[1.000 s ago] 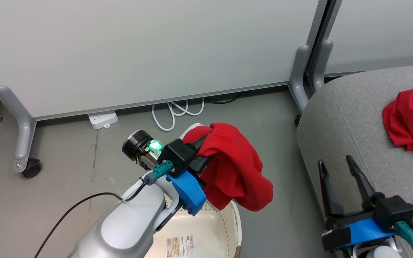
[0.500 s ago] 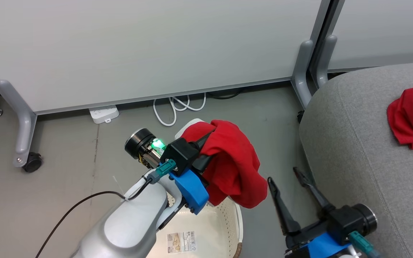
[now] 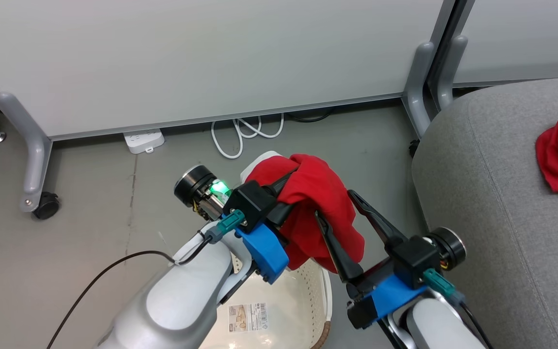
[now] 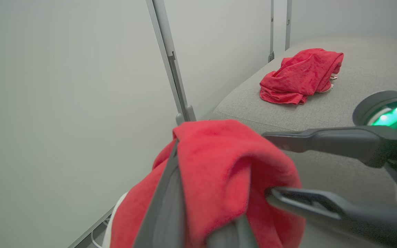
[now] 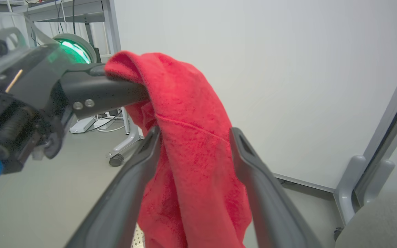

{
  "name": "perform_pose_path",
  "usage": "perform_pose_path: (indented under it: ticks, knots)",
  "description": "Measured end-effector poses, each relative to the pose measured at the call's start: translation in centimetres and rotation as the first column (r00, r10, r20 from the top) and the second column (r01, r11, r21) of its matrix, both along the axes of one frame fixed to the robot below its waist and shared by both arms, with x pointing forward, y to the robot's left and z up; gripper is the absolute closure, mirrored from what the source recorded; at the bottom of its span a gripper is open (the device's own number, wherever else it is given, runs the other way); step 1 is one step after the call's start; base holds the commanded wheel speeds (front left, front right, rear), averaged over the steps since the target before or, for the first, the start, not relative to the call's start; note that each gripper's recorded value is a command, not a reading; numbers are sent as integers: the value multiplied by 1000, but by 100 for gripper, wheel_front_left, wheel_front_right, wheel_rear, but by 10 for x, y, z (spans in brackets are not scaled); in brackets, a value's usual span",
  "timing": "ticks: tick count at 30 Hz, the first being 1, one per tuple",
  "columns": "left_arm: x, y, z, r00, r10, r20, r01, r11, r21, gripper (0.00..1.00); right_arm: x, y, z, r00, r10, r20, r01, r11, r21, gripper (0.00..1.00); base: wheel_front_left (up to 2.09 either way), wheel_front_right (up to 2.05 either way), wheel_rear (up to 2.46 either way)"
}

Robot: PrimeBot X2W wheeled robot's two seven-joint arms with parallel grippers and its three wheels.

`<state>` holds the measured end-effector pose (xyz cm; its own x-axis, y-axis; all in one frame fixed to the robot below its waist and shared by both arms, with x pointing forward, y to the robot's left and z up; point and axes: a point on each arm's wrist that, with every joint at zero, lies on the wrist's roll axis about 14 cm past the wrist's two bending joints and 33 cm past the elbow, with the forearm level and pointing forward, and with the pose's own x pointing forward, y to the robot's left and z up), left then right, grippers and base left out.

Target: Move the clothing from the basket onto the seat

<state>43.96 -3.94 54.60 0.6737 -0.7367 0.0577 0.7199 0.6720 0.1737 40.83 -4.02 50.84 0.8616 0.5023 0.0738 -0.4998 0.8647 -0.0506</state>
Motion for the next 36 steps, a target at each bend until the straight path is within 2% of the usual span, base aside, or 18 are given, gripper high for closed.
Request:
perform_pose_path:
  ticks: [3, 11, 12, 13, 14, 36]
  knots:
    - [0, -3, -1, 1000, -7, -4, 7, 1000, -6, 100, 12, 3, -13, 1000, 8, -27, -10, 998, -59, 0, 0, 0, 0]
    - [5, -4, -2, 1000, -10, -4, 10, 1000, -6, 100, 28, 7, -39, 995, 18, -101, -30, 992, -122, 0, 0, 0, 0]
    - [5, -4, -2, 1000, -10, -6, 10, 1000, -6, 100, 30, 7, -41, 994, 16, -110, -30, 991, -127, 56, 0, 0, 0]
    - [6, -4, -3, 1000, -10, -6, 10, 1000, -5, 100, 31, 7, -44, 993, 15, -119, -31, 991, -129, 84, 0, 0, 0]
    - [6, -4, -3, 1000, -10, -6, 10, 1000, -5, 100, 31, 6, -46, 992, 14, -125, -30, 991, -130, 100, 0, 0, 0]
    - [6, -8, -3, 1000, -17, -5, 17, 1000, -2, 100, 35, 13, -37, 992, 30, -122, -41, 995, -87, 100, 0, 0, 0]
